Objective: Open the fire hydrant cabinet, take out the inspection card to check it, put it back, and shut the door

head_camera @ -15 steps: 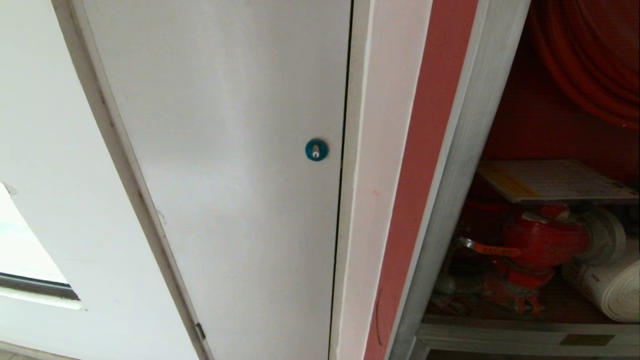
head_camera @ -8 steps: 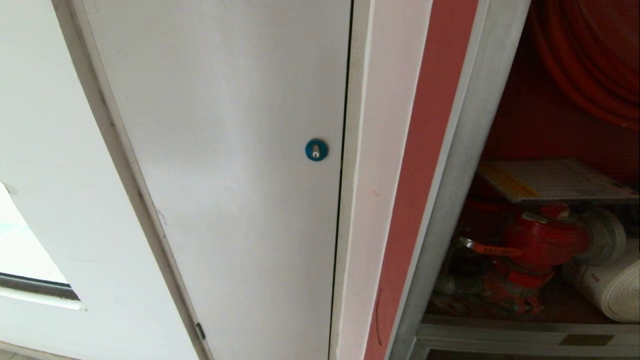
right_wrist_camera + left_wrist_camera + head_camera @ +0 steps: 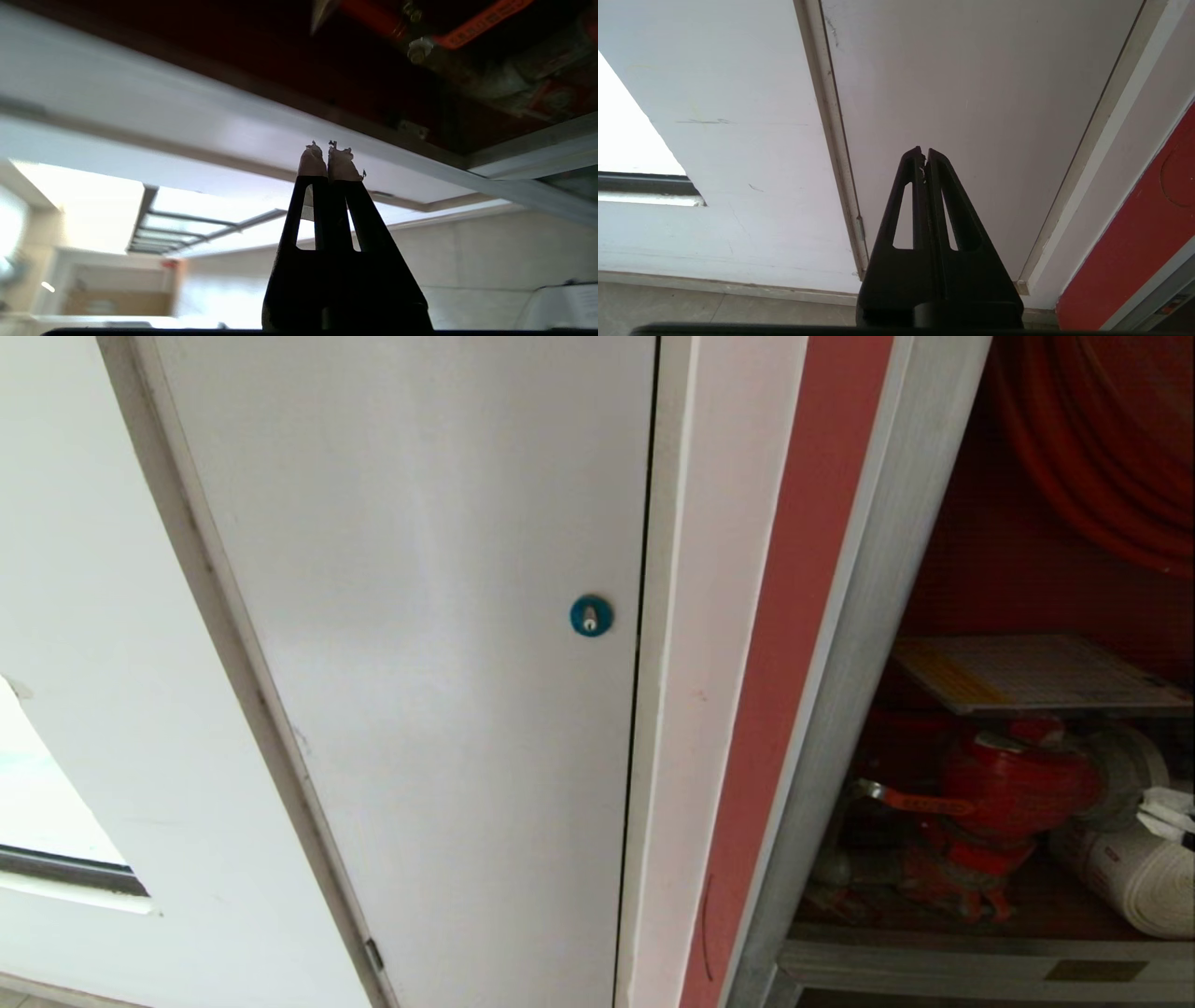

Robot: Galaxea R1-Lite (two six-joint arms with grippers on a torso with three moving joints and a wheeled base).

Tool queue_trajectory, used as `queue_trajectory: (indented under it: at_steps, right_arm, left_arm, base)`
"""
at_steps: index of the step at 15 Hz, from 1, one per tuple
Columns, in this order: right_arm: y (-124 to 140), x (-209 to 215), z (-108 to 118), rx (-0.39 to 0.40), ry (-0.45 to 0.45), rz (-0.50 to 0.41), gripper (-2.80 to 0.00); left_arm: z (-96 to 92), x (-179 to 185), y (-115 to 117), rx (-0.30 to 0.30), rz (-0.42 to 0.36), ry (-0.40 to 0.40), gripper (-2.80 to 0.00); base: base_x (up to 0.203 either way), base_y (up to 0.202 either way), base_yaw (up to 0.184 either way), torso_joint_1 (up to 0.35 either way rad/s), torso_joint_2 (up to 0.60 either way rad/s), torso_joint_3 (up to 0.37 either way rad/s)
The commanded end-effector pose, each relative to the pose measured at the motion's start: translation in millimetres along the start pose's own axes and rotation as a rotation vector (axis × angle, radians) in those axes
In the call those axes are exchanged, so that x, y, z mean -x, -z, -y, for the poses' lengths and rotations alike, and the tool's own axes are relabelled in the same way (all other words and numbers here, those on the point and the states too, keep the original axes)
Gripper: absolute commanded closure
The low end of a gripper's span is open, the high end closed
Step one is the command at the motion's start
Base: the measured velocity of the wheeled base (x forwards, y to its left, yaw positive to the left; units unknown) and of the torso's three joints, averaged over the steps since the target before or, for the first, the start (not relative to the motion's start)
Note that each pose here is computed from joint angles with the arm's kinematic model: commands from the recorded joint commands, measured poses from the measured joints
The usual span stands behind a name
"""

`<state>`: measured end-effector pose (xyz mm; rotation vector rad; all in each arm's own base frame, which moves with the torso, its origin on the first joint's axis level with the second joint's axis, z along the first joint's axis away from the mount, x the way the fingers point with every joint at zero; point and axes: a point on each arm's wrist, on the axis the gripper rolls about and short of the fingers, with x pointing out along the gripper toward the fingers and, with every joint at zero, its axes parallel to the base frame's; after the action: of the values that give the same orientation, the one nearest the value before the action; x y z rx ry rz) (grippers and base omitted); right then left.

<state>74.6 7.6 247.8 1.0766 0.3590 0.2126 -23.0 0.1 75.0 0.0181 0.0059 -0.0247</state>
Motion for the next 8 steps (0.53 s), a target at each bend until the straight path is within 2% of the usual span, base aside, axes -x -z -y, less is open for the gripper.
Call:
queue_trajectory:
  at_steps: [1,3,8]
  right_arm:
    - [-8.8,-22.6,2.2,-0.059,0.055,-0.006,0.00]
    - [-11.0,-22.6,-0.5,-0.053,0.042,0.033,0.00]
    - [-13.3,-31.2,3.2,-0.066,0.084,0.042,0.00]
  left_arm:
    - [0.0,0.0,0.1,0.000,0.000,0.000,0.00]
    - [0.0,-0.1,0.0,0.000,-0.001,0.000,0.00]
    - [0.0,-0.1,0.0,0.000,-0.001,0.000,0.00]
  base:
    - [0.000,0.000,0.000,0.000,0.00,0.000]
    - [0.000,0.000,0.000,0.000,0.00,0.000]
    - [0.000,0.000,0.000,0.000,0.00,0.000]
